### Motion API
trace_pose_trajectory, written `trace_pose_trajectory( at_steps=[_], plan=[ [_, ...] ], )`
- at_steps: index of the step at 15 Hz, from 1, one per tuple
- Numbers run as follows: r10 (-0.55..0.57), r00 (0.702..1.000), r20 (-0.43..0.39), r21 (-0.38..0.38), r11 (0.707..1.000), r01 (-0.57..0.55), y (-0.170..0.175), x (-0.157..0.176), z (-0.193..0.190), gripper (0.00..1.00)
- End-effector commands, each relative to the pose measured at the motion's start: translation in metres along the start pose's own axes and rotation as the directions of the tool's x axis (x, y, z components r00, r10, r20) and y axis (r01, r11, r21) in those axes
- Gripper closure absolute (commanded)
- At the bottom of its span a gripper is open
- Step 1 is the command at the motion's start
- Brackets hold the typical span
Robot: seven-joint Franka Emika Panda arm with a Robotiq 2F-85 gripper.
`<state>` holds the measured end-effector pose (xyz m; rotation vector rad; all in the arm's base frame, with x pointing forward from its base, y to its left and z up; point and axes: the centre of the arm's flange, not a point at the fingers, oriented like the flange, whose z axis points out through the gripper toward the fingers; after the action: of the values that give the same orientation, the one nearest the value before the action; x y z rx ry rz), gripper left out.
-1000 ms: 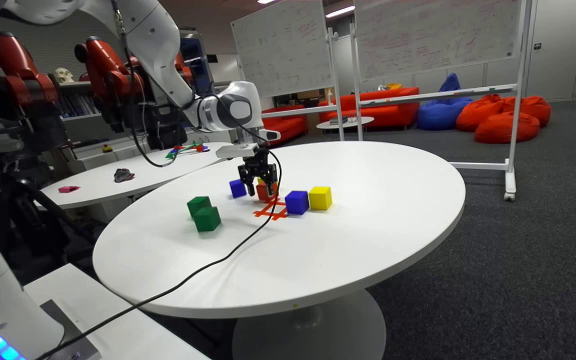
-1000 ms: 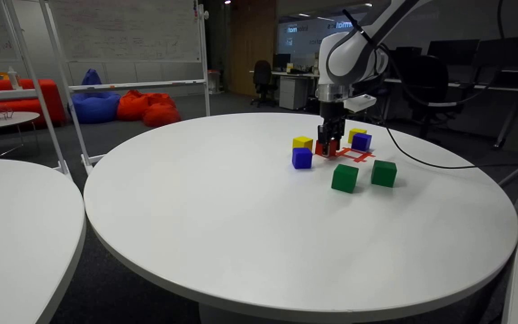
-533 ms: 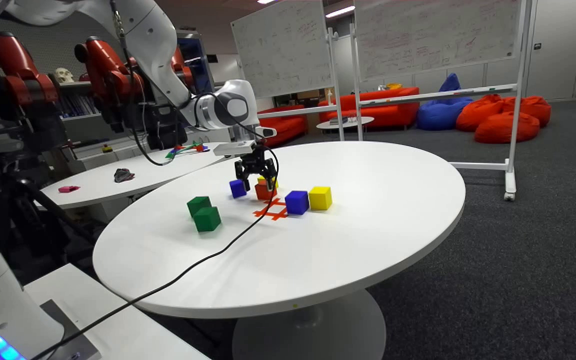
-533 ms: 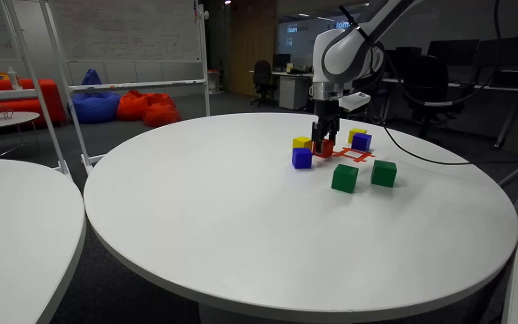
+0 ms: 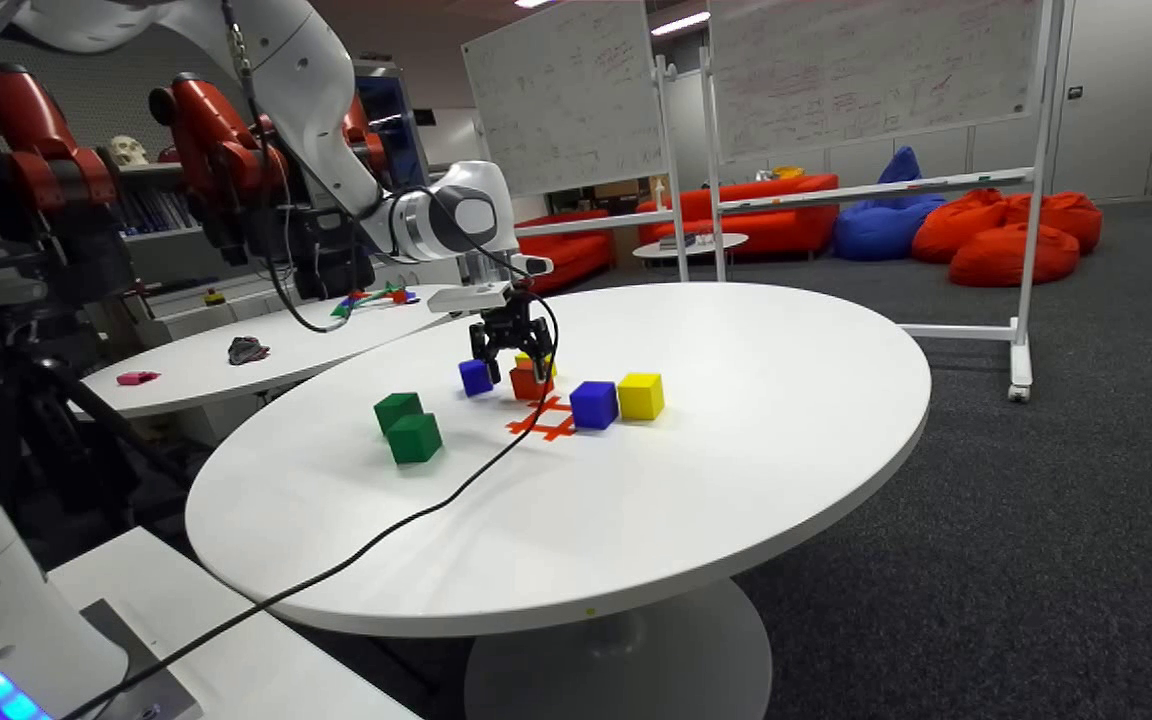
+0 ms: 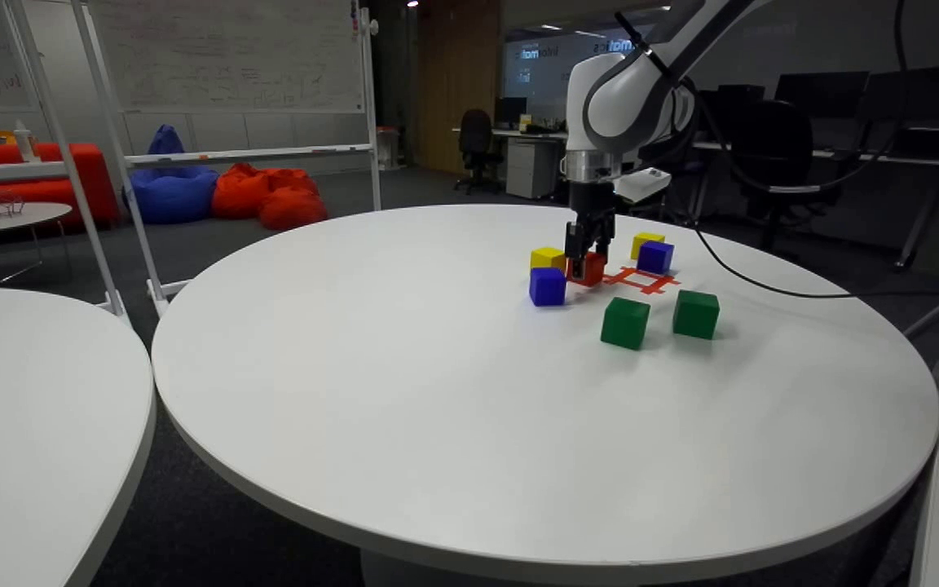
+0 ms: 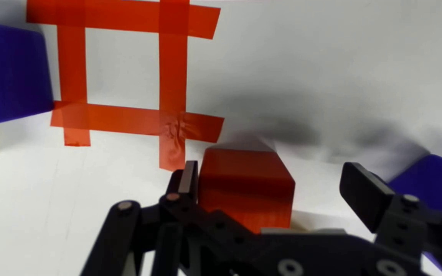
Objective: Pick up the red object and put it at the center of the table
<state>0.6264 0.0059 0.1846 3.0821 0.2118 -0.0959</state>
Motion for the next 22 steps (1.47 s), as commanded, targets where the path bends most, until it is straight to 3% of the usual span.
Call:
trace_pose_trajectory(
  at_steps=[1,12,13,15,19,22],
  plan=[
    [0.0,1.0,0.0,0.0,1.0,0.0,0.0,0.0,0.0,0.0],
    [0.0,1.0,-0.002,0.001,1.0,0.0,0.0,0.0,0.002,0.0],
    [-0.003,1.0,-0.001,-0.004,1.0,0.003,0.0,0.0,0.003,0.25],
    [-0.005,1.0,-0.001,-0.004,1.0,0.005,0.002,-0.002,0.003,0.33],
    [-0.006,1.0,0.002,-0.005,1.0,0.006,0.007,-0.005,0.004,0.65],
    [-0.002,1.0,0.003,-0.005,1.0,0.002,0.011,-0.007,0.005,0.68]
  ],
)
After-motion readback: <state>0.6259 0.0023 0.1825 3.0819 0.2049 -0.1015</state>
